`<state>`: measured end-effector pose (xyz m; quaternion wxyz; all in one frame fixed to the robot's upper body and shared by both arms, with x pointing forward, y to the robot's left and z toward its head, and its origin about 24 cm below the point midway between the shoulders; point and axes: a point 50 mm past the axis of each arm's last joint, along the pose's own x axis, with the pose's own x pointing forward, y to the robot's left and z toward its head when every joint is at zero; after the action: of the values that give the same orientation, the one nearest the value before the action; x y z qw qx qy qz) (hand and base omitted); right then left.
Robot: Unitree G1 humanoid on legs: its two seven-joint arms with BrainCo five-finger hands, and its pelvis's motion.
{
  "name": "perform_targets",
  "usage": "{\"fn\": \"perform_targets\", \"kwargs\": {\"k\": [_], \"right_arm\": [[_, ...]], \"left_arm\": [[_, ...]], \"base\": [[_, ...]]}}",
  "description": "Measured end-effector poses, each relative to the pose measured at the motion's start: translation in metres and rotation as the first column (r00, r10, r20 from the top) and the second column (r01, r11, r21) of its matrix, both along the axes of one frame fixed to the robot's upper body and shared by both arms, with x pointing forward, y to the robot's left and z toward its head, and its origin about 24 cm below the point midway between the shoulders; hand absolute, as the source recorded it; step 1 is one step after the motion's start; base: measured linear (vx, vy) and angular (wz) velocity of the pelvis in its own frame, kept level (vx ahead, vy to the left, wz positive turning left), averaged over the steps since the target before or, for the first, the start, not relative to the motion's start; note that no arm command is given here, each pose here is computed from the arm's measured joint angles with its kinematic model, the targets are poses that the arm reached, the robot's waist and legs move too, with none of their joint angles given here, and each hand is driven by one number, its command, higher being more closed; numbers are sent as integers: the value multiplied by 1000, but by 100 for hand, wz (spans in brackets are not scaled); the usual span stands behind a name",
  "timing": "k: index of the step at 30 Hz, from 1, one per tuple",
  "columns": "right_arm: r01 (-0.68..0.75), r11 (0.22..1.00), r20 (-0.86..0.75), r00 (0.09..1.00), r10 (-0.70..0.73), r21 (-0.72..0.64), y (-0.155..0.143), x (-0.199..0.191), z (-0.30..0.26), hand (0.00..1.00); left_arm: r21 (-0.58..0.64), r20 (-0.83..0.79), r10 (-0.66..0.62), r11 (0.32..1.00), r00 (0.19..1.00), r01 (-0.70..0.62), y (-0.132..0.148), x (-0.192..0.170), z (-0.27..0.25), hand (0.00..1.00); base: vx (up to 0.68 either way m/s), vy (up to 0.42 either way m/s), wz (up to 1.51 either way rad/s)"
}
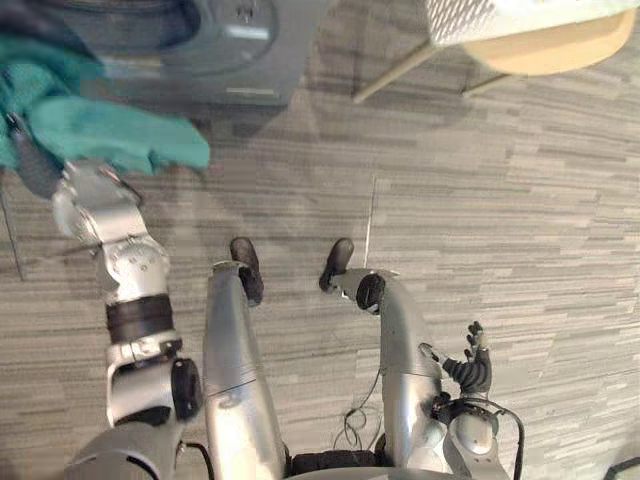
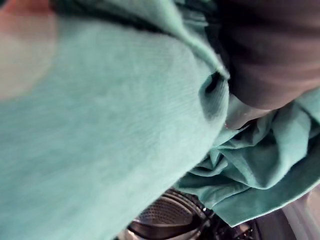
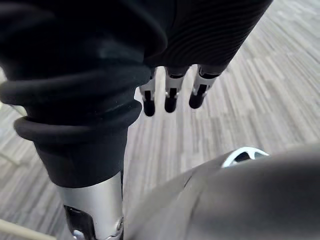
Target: Pick up the laundry basket with both hands and put the clothes into the washing machine.
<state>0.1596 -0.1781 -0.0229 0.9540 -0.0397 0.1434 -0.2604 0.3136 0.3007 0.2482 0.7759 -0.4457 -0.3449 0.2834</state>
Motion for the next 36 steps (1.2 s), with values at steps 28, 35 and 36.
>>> {"fn": "perform_targets", "kwargs": {"k": [28, 35, 36], "right_arm": [[-74, 996, 229, 970, 84, -51, 2, 15, 37, 0], [-90, 992, 225, 968, 109, -90, -6, 15, 38, 0], [-81, 991, 226, 969, 103, -107, -10, 17, 39, 0]], "left_arm": [[326, 271, -32, 943, 962, -61, -51, -12, 219, 100], [333, 310, 10, 936, 951, -118, -48, -34, 255, 100], [347, 322, 18, 928, 947, -136, -49, -40, 265, 100]], "base": [[-42, 1, -4], [1, 1, 0], [7, 11, -7]]}}
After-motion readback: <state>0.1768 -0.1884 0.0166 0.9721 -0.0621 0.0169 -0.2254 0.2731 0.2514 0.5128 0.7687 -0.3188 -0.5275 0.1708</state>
